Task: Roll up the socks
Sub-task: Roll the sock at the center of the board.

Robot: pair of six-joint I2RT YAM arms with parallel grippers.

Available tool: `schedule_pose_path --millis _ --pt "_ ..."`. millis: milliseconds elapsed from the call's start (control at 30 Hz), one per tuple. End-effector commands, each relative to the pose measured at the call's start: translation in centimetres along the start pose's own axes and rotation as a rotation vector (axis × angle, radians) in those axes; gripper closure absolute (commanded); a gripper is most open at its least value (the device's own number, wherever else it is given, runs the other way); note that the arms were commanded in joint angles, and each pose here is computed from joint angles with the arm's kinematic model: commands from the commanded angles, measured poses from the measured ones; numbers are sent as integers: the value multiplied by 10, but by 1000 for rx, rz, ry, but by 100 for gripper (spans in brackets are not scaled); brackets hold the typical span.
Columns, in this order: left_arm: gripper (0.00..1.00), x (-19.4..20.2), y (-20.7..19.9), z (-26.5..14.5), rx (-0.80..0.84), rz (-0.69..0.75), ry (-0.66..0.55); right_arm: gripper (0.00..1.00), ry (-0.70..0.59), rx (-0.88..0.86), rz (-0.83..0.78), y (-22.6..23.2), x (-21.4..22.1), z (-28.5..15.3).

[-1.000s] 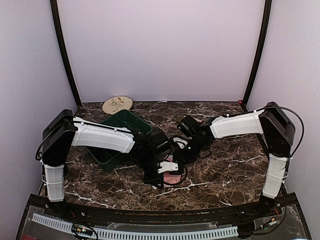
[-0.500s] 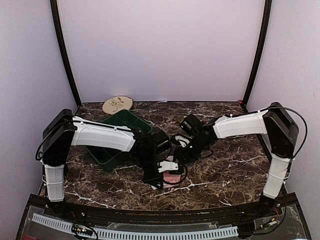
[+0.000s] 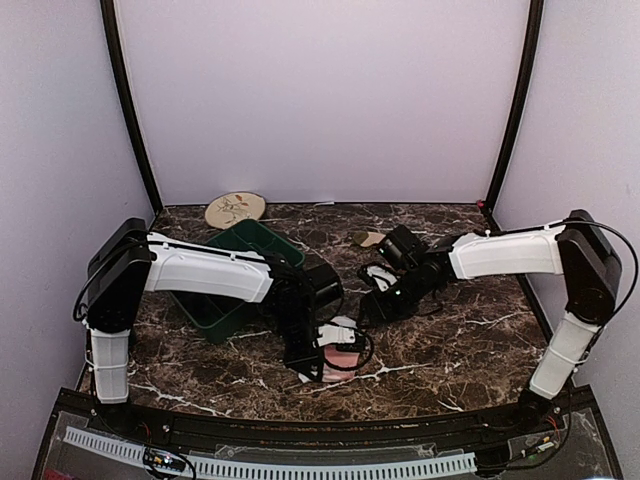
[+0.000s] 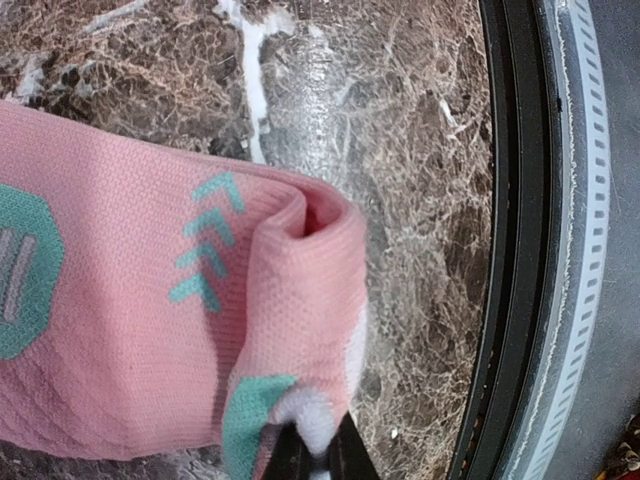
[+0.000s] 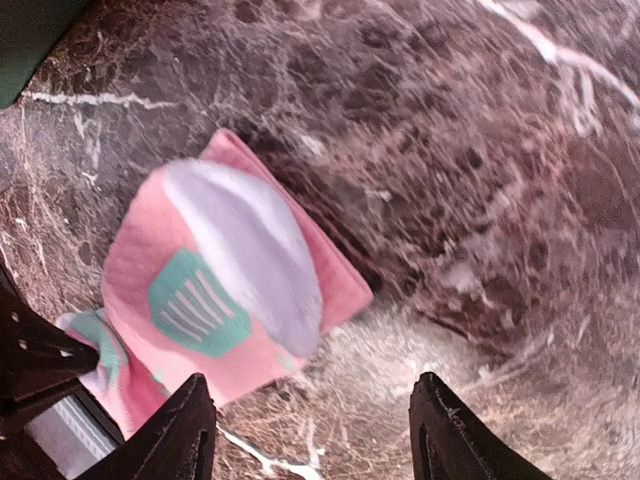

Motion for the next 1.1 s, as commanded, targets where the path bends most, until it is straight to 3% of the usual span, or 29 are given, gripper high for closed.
schedule_pose_path --millis 0,367,767,1067 --pt "98 -5 -3 -6 10 -2 8 36 -56 35 26 -11 11 -17" --pt "97 -8 -2 -2 37 -10 7 40 -247 15 33 -22 68 -52" --pt "97 -13 2 -3 88 -32 -30 41 -469 53 -270 17 115 -54" --pt "96 -15 14 -12 137 -78 -91 41 -532 267 -599 54 149 -34"
Point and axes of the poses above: each gripper's point midway between its finger pads, its own z axis out along the fingers, its own y axis along the line the jaws close on, x = y × z, the point moved 6 cm from there along -z, back along the fingers, and after that the axes turned 11 degrees about z, right-handed, at the moved point
